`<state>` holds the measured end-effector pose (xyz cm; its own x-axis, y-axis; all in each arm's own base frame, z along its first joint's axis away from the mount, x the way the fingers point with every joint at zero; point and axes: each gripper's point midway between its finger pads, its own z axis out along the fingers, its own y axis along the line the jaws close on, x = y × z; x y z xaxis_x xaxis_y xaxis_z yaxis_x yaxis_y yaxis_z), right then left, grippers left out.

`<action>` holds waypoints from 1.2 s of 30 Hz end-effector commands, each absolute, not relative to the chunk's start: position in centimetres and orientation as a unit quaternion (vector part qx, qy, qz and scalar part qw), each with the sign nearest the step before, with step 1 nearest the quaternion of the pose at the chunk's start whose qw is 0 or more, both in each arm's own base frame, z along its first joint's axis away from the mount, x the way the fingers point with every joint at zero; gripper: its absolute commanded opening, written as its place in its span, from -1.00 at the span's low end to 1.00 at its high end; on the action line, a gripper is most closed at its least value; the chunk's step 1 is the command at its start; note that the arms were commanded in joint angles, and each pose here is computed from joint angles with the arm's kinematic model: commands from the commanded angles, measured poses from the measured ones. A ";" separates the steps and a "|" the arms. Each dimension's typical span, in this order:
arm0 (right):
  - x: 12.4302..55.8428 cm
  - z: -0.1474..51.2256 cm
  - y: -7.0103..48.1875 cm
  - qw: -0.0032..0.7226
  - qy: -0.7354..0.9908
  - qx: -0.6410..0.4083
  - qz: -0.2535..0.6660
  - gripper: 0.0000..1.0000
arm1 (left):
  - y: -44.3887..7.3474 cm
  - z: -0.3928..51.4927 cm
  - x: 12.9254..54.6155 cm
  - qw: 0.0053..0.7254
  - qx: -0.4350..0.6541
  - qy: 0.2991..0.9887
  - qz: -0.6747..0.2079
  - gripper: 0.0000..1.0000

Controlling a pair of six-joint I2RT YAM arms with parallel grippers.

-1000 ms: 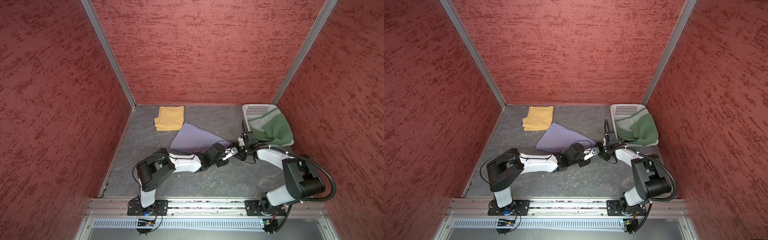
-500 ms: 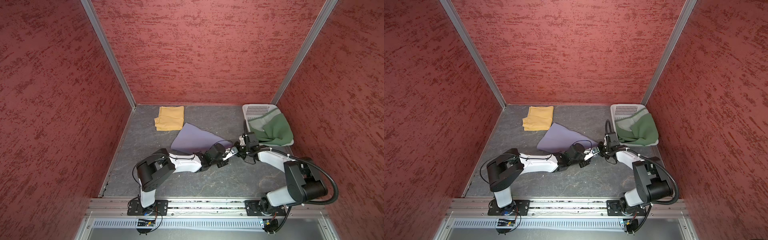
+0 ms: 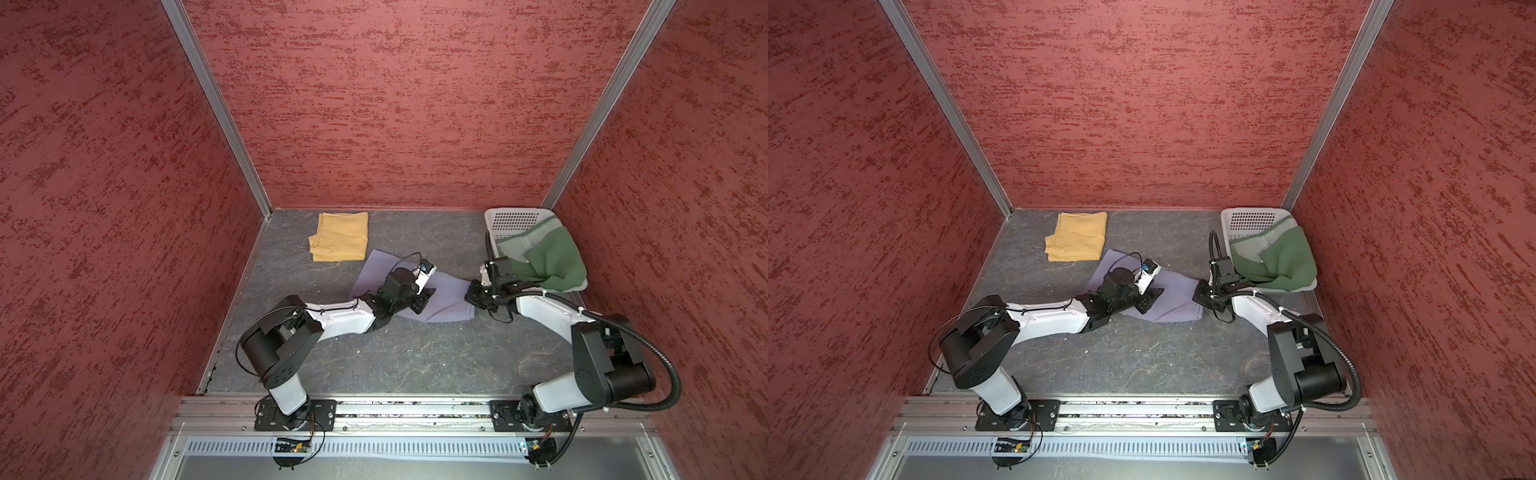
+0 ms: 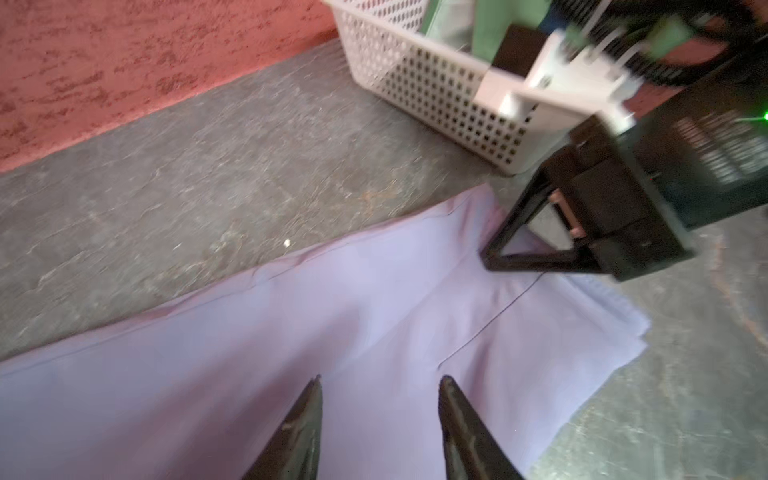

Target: Fold and stack the skirts

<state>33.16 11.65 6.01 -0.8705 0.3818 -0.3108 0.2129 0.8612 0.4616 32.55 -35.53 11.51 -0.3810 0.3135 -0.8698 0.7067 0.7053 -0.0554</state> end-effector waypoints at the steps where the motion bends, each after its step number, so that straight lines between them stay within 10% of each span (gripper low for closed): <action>1: 33.5 8.2 10.2 0.231 0.950 0.126 0.168 -1.00 | -34.4 7.9 33.4 0.422 0.271 0.849 -0.167 -0.30; 11: 33.4 10.5 9.0 0.240 0.958 0.096 0.123 -1.00 | -36.2 0.9 33.1 0.370 0.256 0.886 -0.111 -0.81; 36: 37.9 15.6 5.0 0.262 0.962 0.072 -0.030 -1.00 | -34.2 6.7 31.7 0.404 0.235 0.864 -0.188 -0.70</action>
<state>37.33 5.51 14.57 -0.8621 0.1348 -0.4885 0.1516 0.9884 0.0053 32.34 -33.97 6.57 -0.5803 0.2469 -0.7760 0.5322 0.8363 -0.1319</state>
